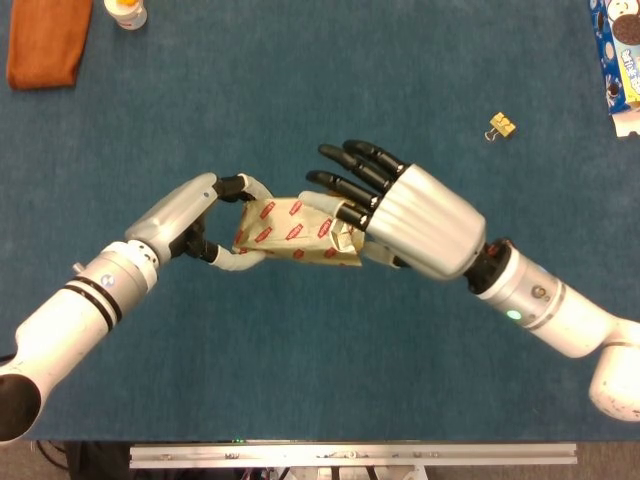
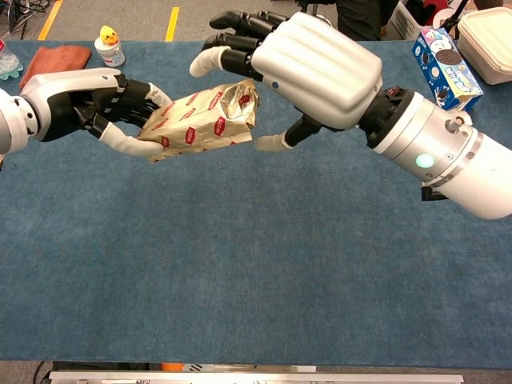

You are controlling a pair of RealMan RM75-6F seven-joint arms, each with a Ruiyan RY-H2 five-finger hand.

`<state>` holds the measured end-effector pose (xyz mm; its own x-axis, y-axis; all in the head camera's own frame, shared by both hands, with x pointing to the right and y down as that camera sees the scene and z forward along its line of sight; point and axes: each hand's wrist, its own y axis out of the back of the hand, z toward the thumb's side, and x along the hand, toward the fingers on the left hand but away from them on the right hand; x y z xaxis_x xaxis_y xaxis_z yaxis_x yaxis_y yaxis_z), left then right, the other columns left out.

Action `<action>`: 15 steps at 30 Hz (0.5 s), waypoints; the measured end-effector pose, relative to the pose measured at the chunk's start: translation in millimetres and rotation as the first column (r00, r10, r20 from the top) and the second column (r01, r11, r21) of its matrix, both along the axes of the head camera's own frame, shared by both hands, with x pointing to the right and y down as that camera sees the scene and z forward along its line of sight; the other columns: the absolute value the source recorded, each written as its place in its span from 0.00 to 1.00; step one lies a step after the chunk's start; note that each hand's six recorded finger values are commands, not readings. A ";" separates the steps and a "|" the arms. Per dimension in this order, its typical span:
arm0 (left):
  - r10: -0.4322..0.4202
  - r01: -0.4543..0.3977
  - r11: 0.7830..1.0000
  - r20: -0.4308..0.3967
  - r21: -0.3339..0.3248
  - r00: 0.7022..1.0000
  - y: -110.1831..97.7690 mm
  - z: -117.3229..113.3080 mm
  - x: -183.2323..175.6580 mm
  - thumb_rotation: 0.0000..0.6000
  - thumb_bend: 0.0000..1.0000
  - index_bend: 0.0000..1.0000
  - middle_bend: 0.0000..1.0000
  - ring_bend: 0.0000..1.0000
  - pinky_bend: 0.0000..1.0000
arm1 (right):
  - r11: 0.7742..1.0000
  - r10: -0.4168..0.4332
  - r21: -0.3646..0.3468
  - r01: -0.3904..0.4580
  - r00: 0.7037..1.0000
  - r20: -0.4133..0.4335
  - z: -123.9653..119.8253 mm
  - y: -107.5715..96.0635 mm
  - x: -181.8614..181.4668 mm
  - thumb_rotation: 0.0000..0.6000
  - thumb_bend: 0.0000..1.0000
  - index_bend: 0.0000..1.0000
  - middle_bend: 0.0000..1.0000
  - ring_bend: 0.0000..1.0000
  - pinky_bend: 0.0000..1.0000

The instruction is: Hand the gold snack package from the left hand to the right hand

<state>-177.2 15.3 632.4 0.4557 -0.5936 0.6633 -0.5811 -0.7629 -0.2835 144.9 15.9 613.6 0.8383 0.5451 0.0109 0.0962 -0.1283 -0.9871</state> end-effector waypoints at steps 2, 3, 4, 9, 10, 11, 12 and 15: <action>-0.001 0.001 1.000 -0.006 -0.003 1.000 0.2 0.0 2.3 1.00 0.34 0.57 0.23 0.21 0.18 | 1.000 -0.003 -0.001 0.003 1.000 0.002 1.1 0.8 -3.6 1.00 0.03 0.27 0.23 0.09 0.19; -0.001 0.001 1.000 -0.009 -0.004 1.000 0.3 0.1 3.5 1.00 0.34 0.57 0.23 0.21 0.18 | 1.000 -0.005 -0.005 0.005 1.000 0.004 2.0 1.3 -6.0 1.00 0.05 0.28 0.23 0.09 0.19; 0.000 0.000 1.000 -0.012 -0.007 1.000 0.6 0.2 5.1 1.00 0.34 0.57 0.23 0.21 0.18 | 1.000 -0.008 -0.007 0.008 1.000 0.006 2.6 1.6 -7.9 1.00 0.07 0.28 0.23 0.09 0.19; 0.007 -0.007 1.000 -0.023 -0.022 1.000 3.0 0.6 10.9 1.00 0.34 0.57 0.23 0.21 0.18 | 1.000 -0.014 -0.017 0.014 1.000 0.017 4.9 1.3 -16.3 1.00 0.14 0.37 0.26 0.09 0.19; 0.008 -0.009 1.000 -0.024 -0.024 1.000 3.3 0.6 12.0 1.00 0.34 0.57 0.23 0.21 0.18 | 1.000 -0.014 -0.018 0.014 1.000 0.019 5.2 1.0 -17.4 1.00 0.15 0.40 0.27 0.09 0.19; 0.010 -0.010 1.000 -0.024 -0.025 1.000 3.3 0.6 12.7 1.00 0.34 0.57 0.23 0.21 0.18 | 1.000 -0.014 -0.019 0.015 1.000 0.022 5.3 0.8 -18.4 1.00 0.16 0.43 0.28 0.10 0.19; 0.012 -0.012 1.000 -0.023 -0.025 1.000 3.3 0.6 13.2 1.00 0.34 0.57 0.23 0.21 0.18 | 1.000 -0.014 -0.019 0.014 1.000 0.026 5.5 0.5 -19.4 1.00 0.18 0.48 0.30 0.11 0.19; 0.011 -0.012 1.000 -0.022 -0.024 1.000 3.4 0.8 14.0 1.00 0.34 0.56 0.23 0.21 0.18 | 1.000 -0.013 -0.018 0.013 0.999 0.037 6.5 0.1 -21.4 1.00 0.20 0.60 0.35 0.16 0.20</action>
<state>-163.3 18.7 633.1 0.4772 -0.5718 0.6673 -0.5781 -0.7762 -0.2517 123.5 16.0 620.1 0.8445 0.5345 0.0322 0.1306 -0.1474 -0.9804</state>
